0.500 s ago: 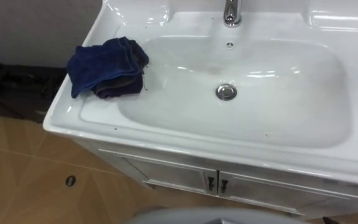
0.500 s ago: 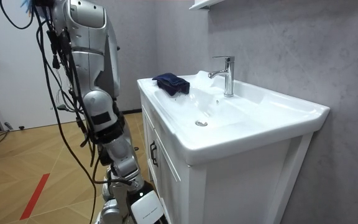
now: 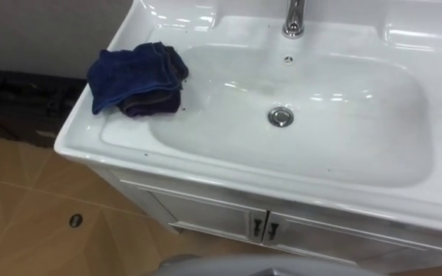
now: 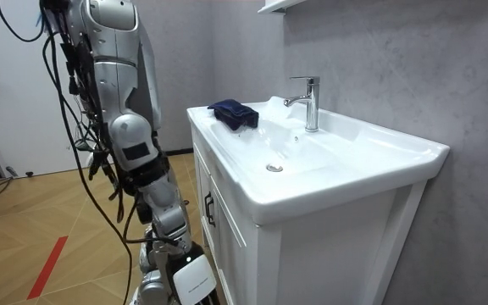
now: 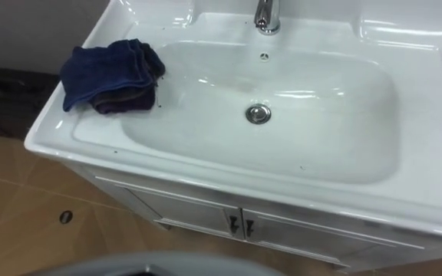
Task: Wipe basin
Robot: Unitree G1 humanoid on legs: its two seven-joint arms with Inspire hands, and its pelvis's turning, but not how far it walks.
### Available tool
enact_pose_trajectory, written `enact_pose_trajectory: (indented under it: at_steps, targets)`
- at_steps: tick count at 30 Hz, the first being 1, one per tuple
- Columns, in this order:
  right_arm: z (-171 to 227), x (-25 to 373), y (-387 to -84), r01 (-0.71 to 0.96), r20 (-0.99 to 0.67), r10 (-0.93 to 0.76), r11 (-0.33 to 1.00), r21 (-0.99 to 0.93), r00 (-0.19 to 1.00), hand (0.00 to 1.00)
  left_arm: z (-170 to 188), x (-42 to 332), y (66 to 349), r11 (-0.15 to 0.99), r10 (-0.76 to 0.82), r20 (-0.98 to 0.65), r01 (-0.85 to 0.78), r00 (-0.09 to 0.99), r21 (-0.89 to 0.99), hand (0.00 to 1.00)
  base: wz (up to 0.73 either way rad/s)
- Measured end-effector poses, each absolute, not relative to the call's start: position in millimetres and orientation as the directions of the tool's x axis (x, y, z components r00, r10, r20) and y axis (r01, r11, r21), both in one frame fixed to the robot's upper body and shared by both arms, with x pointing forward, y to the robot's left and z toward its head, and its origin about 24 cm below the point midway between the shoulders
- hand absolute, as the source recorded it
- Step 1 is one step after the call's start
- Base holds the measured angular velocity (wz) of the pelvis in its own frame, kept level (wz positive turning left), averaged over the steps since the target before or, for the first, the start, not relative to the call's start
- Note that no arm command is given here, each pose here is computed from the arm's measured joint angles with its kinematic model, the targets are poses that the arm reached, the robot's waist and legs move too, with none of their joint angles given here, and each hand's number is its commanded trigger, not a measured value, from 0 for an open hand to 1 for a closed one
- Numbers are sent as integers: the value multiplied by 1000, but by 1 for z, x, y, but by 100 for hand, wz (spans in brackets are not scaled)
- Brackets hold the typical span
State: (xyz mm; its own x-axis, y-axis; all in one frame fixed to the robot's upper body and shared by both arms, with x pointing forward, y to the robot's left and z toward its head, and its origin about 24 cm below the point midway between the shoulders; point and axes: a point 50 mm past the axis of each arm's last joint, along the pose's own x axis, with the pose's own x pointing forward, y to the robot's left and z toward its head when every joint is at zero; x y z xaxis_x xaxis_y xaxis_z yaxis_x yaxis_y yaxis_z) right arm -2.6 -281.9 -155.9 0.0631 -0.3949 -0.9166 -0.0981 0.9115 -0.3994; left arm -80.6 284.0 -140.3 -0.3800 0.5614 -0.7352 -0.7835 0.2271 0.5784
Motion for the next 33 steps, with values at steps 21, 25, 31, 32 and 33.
enact_pose_trajectory:
  at_steps: [21, 25, 31, 32, 33]
  targets:
    - [-164, 20, -259, -222, -967, -243, 941, -254, 75, 0, -165, -19, 248, 956, 268, -963, -129, 31, 262, 0, -1]
    - [-166, 20, -255, -227, -969, -236, 942, -246, 73, 0, -166, -21, 245, 971, 228, -974, -78, 6, 226, 0, 0]
    - [-166, 17, -255, -236, -969, -242, 940, -246, 46, 0, -166, -22, 244, 980, 197, -980, -25, -18, 197, 0, 0]
    - [-166, 17, -255, -236, -969, -243, 940, -246, 41, 0, -166, -23, 244, 981, 195, -981, -17, -22, 195, 0, 0]
    - [-166, 16, -255, -235, -969, -243, 941, -244, 35, 0, -166, -23, 243, 982, 190, -981, -10, -28, 191, 0, 0]
